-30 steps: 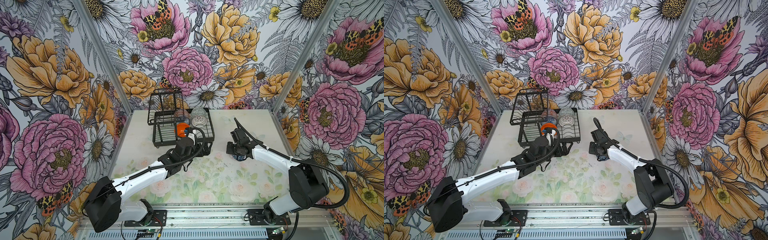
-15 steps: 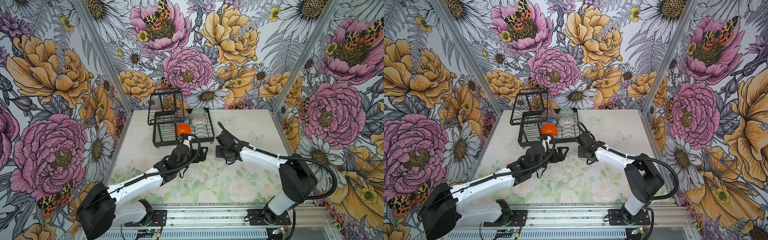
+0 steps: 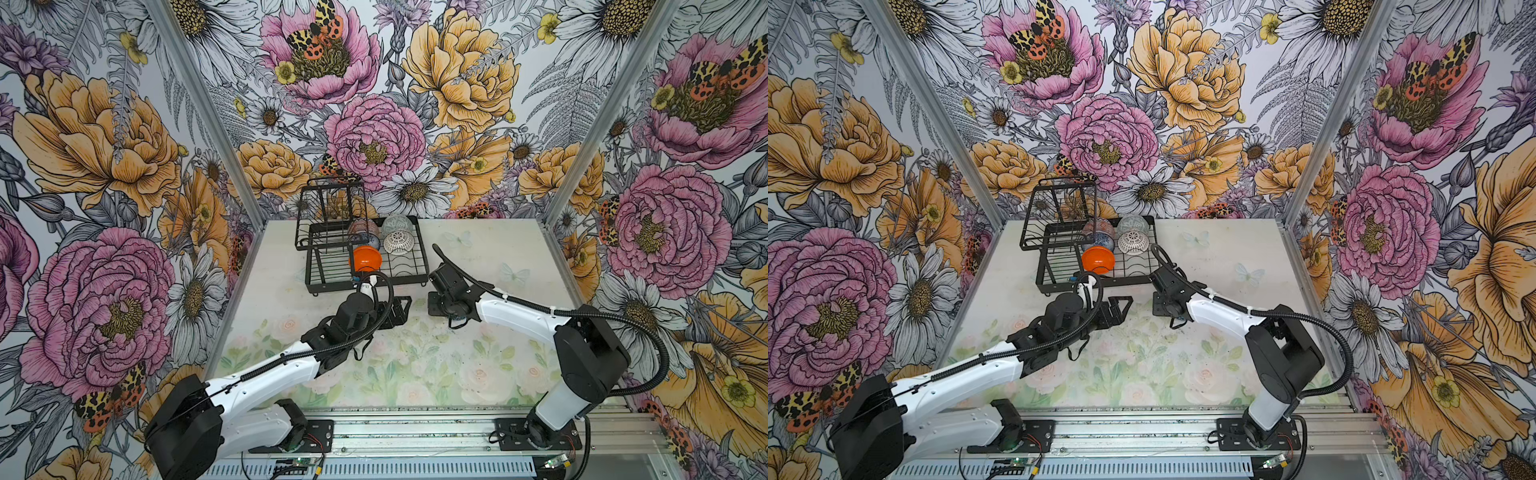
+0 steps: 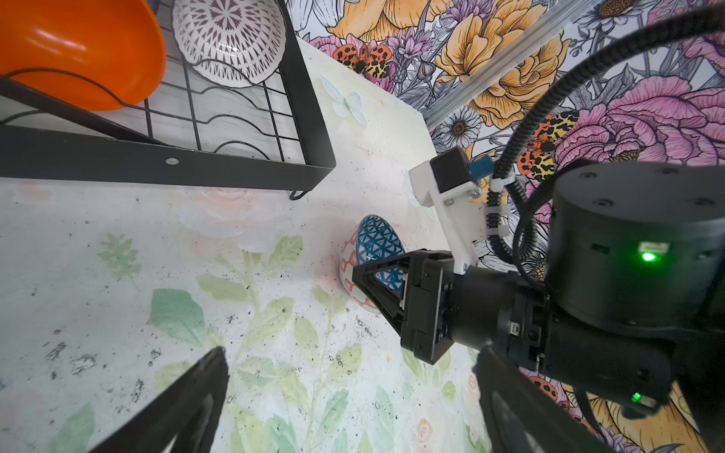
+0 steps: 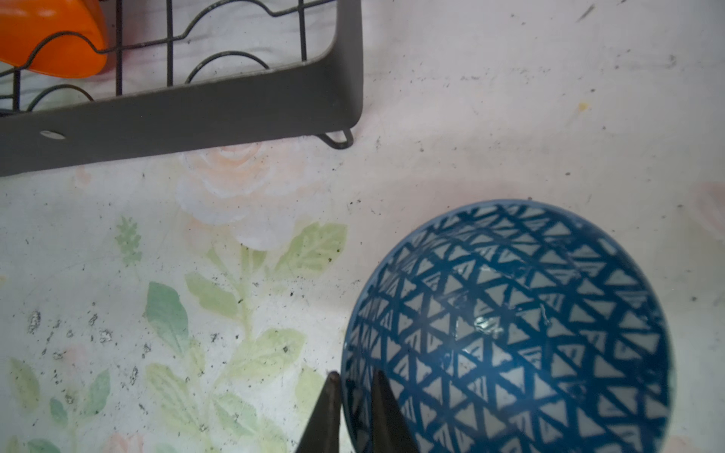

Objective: Load bowls into a dish rack
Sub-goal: Place the bowl at the center of the table.

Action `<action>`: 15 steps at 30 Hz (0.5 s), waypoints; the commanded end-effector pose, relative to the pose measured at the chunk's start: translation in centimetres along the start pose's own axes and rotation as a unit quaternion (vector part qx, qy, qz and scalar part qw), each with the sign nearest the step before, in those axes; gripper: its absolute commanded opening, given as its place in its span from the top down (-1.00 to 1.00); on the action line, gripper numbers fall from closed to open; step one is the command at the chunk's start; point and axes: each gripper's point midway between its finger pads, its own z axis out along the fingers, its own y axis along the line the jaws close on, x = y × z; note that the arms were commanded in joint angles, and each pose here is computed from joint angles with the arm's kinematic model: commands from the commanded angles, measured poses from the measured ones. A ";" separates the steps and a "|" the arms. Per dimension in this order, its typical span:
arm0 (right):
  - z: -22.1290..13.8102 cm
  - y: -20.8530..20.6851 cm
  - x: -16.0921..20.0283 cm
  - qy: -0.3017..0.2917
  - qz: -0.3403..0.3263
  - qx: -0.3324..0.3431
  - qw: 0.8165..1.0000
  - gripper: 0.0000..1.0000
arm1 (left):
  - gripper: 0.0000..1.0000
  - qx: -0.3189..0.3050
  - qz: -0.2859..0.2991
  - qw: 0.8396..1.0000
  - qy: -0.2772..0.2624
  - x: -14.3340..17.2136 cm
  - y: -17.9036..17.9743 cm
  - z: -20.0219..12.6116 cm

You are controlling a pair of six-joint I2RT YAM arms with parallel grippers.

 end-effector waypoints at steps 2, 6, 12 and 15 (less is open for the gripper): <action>-0.9 0.8 -0.7 -0.008 -0.002 -0.013 1.000 0.57 | -0.98 0.004 -0.013 1.000 -0.004 -0.3 -0.1 0.0; -1.2 1.0 -1.2 -0.013 -0.001 -0.020 1.000 0.54 | -0.97 0.004 -0.017 1.000 -0.005 -0.2 0.0 -0.2; -2.3 0.9 -2.0 -0.025 0.004 -0.030 0.999 0.41 | -0.97 0.002 -0.015 1.000 -0.004 -0.4 -0.1 -0.5; -3.3 0.8 -2.5 -0.035 0.011 -0.040 0.999 0.27 | -0.97 0.004 -0.013 1.000 -0.007 -0.6 -0.3 -0.5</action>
